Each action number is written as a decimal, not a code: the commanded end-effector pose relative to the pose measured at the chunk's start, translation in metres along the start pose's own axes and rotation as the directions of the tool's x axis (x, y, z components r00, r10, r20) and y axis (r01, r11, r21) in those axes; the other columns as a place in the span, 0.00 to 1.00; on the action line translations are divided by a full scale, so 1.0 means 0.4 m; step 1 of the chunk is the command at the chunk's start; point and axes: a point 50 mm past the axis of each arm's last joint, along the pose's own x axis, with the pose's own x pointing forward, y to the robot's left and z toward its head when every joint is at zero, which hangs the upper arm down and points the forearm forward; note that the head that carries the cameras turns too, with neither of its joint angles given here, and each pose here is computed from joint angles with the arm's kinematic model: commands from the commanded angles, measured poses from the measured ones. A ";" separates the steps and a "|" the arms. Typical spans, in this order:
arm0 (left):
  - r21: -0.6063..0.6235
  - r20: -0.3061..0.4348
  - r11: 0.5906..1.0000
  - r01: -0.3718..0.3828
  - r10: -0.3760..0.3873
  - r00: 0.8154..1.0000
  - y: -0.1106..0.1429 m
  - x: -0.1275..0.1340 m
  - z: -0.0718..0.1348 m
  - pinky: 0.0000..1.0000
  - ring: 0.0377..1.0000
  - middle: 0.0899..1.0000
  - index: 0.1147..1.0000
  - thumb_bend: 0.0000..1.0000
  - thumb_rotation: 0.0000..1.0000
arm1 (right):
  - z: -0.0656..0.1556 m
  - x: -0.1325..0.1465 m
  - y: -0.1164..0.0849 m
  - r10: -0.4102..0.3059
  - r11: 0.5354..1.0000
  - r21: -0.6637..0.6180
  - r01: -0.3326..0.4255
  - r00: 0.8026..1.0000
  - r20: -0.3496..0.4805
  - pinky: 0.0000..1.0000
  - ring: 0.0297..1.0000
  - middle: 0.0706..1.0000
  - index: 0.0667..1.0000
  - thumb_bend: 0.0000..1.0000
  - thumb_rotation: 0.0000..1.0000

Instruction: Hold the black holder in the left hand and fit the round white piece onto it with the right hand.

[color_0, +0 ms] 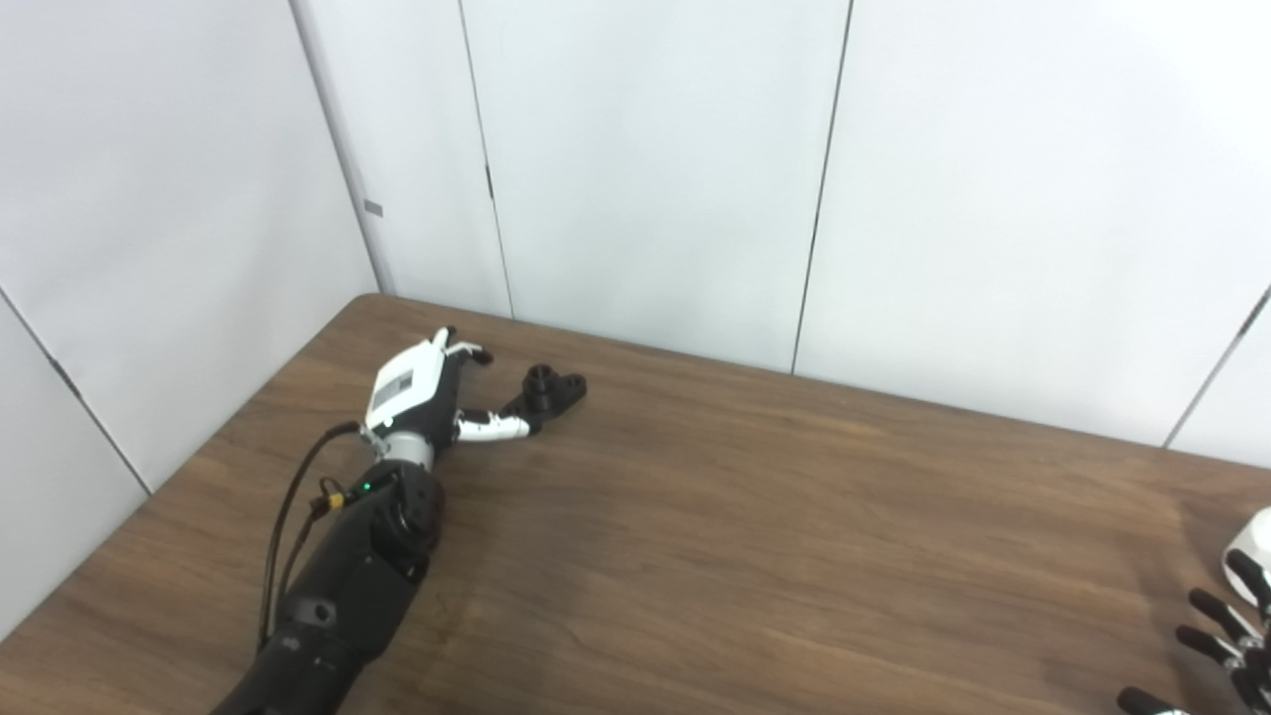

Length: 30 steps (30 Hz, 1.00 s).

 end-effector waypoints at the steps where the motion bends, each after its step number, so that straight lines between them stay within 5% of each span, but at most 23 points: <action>1: -0.001 0.021 0.997 -0.079 0.079 0.997 0.051 0.036 0.034 1.00 1.00 1.00 0.75 1.00 0.36 | 0.041 0.019 -0.017 -0.003 1.000 -0.002 0.004 0.998 0.068 0.78 0.88 1.00 0.93 0.71 0.08; 16: 0.000 -0.018 0.997 -0.078 0.078 0.997 -0.036 0.040 0.001 1.00 1.00 1.00 0.74 0.99 0.27 | 0.059 0.011 -0.014 -0.008 1.000 -0.012 0.009 0.997 0.082 0.76 0.87 0.98 0.92 0.71 0.07; 30: -0.067 -0.034 0.996 -0.057 0.055 0.998 -0.096 0.042 0.014 1.00 1.00 1.00 0.72 0.96 0.28 | 0.068 0.004 -0.015 -0.014 1.000 -0.020 0.016 0.996 0.084 0.75 0.86 0.97 0.91 0.71 0.06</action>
